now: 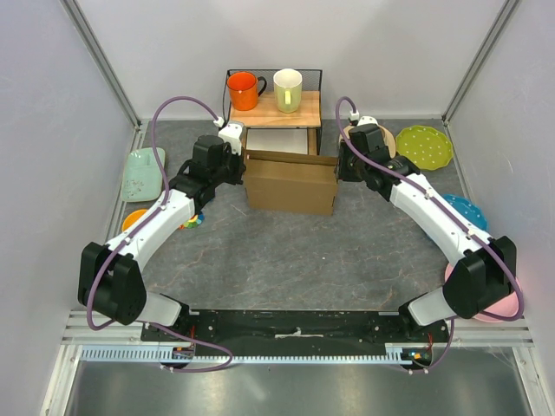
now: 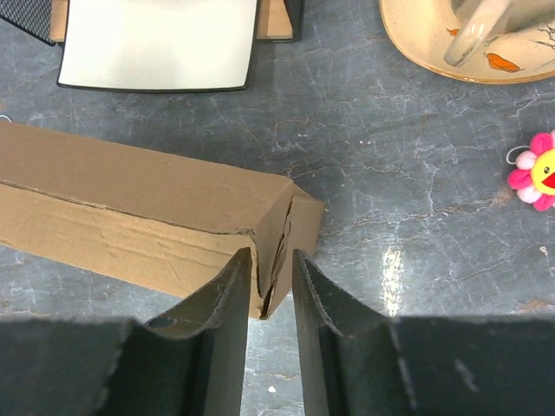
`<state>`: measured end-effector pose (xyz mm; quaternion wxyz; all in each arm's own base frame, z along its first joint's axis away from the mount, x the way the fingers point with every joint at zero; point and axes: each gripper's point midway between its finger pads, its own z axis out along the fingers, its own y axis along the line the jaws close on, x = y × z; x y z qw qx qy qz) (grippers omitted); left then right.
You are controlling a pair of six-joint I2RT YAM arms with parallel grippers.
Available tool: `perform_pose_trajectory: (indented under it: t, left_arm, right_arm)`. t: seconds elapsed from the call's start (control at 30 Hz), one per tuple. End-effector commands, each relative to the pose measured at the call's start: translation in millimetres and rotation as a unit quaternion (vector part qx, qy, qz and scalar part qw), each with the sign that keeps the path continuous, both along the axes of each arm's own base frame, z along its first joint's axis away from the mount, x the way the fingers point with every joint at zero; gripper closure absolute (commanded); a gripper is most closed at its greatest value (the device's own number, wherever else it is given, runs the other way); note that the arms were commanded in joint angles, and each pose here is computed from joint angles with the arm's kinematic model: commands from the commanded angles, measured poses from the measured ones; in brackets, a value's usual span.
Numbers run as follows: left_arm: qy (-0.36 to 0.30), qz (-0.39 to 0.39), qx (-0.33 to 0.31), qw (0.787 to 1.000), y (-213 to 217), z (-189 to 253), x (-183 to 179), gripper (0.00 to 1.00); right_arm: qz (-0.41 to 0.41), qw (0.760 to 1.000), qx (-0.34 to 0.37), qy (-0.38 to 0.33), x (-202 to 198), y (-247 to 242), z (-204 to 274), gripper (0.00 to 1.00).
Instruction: Fold the paper box
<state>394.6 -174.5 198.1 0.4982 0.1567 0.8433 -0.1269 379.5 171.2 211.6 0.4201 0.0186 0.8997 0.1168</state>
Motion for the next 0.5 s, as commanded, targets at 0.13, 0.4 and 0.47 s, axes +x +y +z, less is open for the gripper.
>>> perform_pose_trajectory:
  t: [0.13, 0.4, 0.47]
  left_arm:
    - [0.057, -0.002, 0.027, 0.998, 6.8, -26.8, -20.8, 0.98]
    - [0.059, -0.004, 0.021, 0.998, 5.0, -25.7, -23.4, 0.98]
    - [0.06, -0.005, 0.02, 0.998, 4.5, -26.6, -23.6, 0.98]
  right_arm:
    - [-0.029, 0.999, -0.002, -0.035, 7.5, -8.1, 18.7, 0.78]
    - [-0.043, 0.997, 0.001, -0.059, 14.3, -10.7, 27.5, 0.78]
    - [-0.041, 0.998, 0.0, -0.056, 13.5, -9.7, 24.5, 0.82]
